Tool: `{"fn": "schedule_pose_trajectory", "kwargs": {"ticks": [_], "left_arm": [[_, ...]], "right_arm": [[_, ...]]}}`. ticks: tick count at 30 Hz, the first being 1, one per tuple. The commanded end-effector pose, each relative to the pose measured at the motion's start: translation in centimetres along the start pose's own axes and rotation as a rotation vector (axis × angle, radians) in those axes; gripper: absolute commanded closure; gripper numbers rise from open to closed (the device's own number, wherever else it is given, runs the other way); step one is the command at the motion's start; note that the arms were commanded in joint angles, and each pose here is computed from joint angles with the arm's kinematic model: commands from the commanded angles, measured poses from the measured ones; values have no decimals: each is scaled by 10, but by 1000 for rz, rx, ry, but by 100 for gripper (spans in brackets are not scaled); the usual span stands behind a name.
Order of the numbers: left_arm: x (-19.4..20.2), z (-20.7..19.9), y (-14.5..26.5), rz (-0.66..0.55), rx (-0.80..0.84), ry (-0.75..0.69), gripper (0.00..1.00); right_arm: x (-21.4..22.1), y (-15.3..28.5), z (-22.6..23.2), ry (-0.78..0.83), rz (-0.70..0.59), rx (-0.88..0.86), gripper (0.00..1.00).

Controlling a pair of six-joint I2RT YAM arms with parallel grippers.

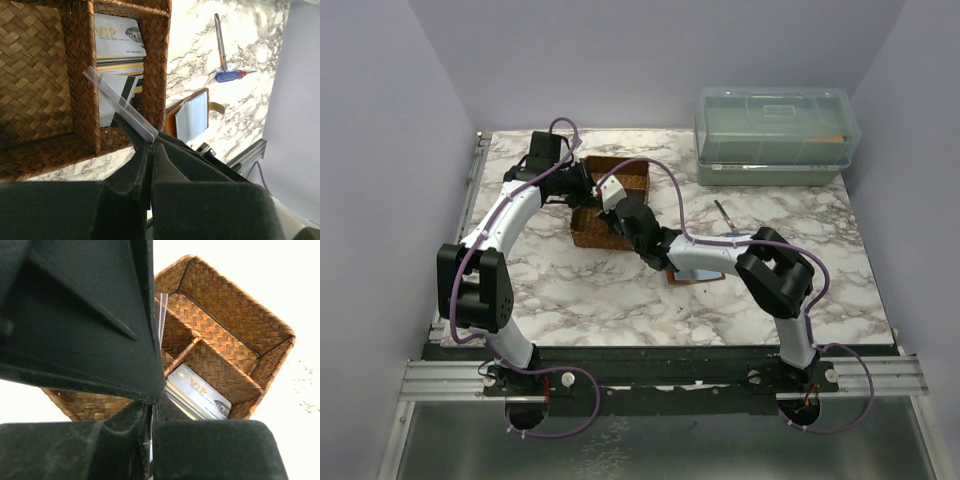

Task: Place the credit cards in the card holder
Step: Insert the credit card into the card holder.

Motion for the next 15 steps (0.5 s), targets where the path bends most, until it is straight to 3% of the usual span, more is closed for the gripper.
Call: {"fn": "schedule_pose_trajectory", "kwargs": {"ticks": [1,5,7,12,15], "left_arm": [[-3,-7,9,1,6,2,98],[-9,-19,20,-35,18,-28,58],[-13,-26,29,-68,27,-58,48],[-19,-52,55,-150,91,-129,37],[-12,-68,61,-118,200,-152,35]], "right_arm": [[-18,1,-4,-38,-107,37,100],[-16,11,-1,-98,-103,-10,100],[-19,19,1,-147,-101,-62,100],[-34,44,-5,-322,-73,-208,100],[-41,71,-23,-463,-78,-314,100]]}}
Point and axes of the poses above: each gripper's point midway between its finger pads, its own y axis back along the fingers, its own z axis along the line the jaws close on, x = y × z, the point moved 5 cm from there along y, back along the fingers, and after that the axes turned 7 degrees about y, right-handed, at the moved point
